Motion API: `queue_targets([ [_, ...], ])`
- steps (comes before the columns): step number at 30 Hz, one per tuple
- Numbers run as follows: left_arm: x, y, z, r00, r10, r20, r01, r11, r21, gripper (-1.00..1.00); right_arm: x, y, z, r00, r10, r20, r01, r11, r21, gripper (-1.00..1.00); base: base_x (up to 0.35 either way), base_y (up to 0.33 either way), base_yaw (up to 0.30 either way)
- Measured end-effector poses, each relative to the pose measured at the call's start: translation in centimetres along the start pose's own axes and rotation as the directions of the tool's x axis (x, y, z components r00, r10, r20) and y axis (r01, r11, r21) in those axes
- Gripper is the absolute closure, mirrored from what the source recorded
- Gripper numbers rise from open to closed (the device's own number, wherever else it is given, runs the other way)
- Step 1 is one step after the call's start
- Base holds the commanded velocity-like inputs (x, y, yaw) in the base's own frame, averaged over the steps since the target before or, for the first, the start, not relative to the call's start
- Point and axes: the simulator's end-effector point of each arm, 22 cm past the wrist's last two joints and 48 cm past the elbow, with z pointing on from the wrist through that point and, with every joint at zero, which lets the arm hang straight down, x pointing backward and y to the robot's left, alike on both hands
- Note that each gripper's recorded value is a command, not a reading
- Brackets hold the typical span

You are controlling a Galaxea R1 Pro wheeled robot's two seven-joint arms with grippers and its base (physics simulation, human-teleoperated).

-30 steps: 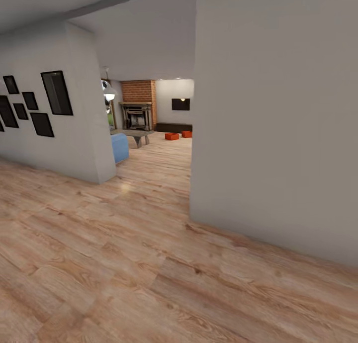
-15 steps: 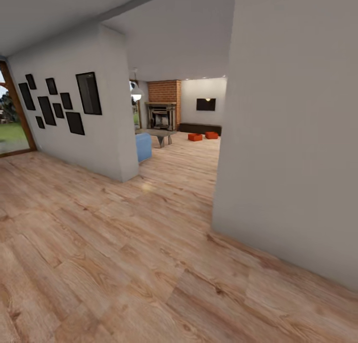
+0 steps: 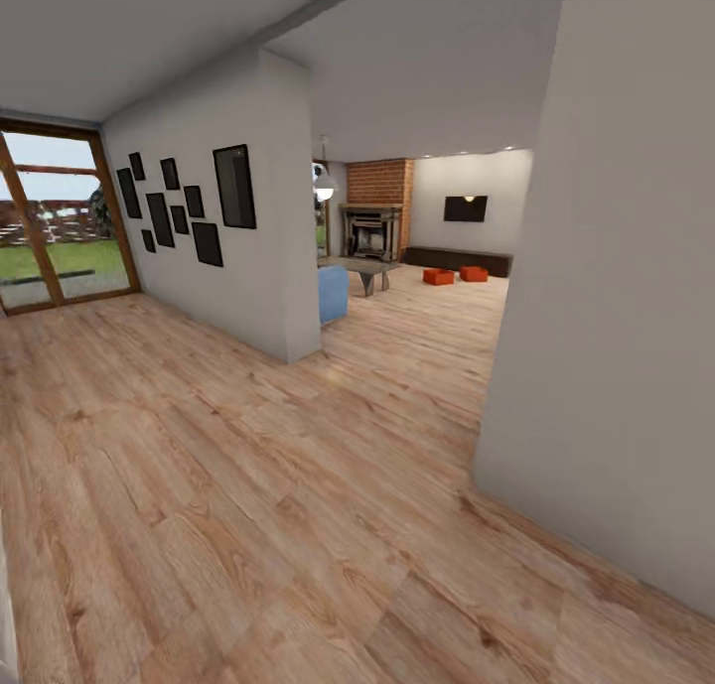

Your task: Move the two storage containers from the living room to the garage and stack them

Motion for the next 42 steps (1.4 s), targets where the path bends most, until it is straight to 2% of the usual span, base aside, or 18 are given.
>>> queue_targets([
  [15, 0.0, -0.01, 0.0, 1.0, 0.0, 0.0, 0.0, 1.0, 0.0, -1.0, 0.06, -0.01, 0.0, 1.0, 0.0, -0.002, 0.0, 1.0, 0.0, -1.0, 0.325, 0.0, 0.283],
  [42, 0.06, -0.02, 0.0, 1.0, 0.001, -0.002, -0.001, 1.0, 0.001, -1.0, 0.12, -0.17, -0.01, 1.0, -0.019, -0.003, 0.019, 1.0, 0.0, -1.0, 0.325, 0.0, 0.009],
])
